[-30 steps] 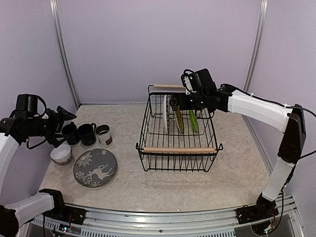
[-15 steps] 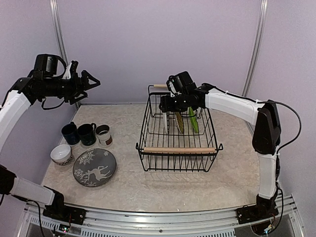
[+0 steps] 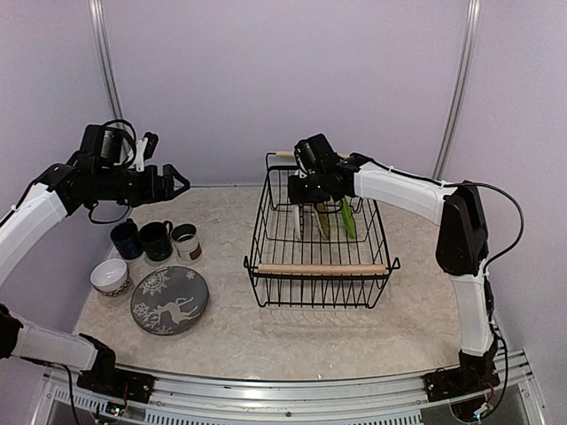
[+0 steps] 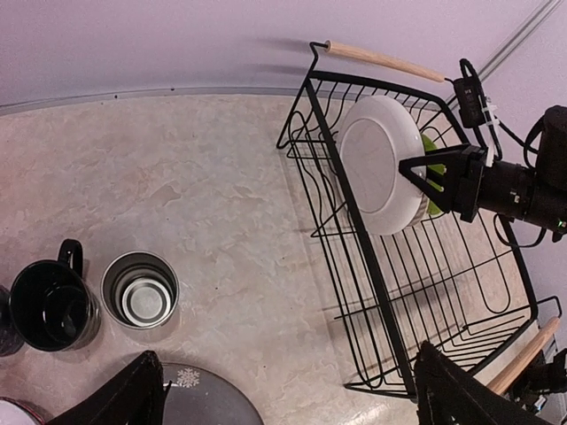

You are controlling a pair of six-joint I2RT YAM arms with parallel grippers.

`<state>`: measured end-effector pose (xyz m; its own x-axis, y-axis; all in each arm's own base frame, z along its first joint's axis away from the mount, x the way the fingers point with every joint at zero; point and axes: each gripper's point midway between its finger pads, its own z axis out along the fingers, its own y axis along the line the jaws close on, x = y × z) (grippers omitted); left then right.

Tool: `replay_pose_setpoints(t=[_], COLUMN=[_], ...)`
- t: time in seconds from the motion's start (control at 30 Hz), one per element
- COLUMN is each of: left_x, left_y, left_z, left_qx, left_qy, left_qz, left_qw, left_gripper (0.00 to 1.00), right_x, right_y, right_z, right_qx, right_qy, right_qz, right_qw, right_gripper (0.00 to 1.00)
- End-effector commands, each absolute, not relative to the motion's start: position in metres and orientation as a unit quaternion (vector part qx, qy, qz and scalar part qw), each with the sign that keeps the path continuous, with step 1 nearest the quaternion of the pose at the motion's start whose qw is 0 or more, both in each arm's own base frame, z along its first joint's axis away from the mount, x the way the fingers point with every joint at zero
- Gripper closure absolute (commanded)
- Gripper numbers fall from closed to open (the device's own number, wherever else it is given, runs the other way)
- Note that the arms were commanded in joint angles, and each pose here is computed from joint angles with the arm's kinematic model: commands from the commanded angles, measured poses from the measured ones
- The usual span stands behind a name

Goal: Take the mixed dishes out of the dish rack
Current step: Grab the plate from the dish rack.

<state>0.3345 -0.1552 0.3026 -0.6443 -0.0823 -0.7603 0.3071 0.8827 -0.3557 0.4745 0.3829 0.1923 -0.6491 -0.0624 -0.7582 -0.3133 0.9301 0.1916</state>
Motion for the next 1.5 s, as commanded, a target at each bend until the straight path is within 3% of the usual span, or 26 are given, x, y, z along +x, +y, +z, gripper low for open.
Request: replay_pose_setpoints(t=[0.0, 0.5, 1.23, 1.47], left_x=[0.338, 0.338, 0.342, 0.349], left_y=[-0.150, -0.151, -0.163, -0.168], left_z=[0.314, 0.307, 0.287, 0.269], left_qx=[0.074, 0.072, 0.077, 0.074], left_qy=[0.863, 0.868, 0.881, 0.894], left_qz=[-0.213, -0.212, -0.219, -0.213], left_qw=[0.452, 0.443, 0.412, 0.387], left_gripper=[0.07, 0.09, 0.10, 0.11], right_x=[0.478, 0.472, 0.439, 0.441], right_y=[0.394, 0.405, 0.400, 0.389], right_z=[0.186, 0.216, 0.297, 0.300], right_qx=[-0.097, -0.101, -0.075, -0.054], right_qy=[0.894, 0.883, 0.840, 0.829], right_qz=[0.159, 0.173, 0.243, 0.287], right_qw=[0.407, 0.425, 0.480, 0.477], right_gripper=[0.65, 1.00, 1.00, 1.00])
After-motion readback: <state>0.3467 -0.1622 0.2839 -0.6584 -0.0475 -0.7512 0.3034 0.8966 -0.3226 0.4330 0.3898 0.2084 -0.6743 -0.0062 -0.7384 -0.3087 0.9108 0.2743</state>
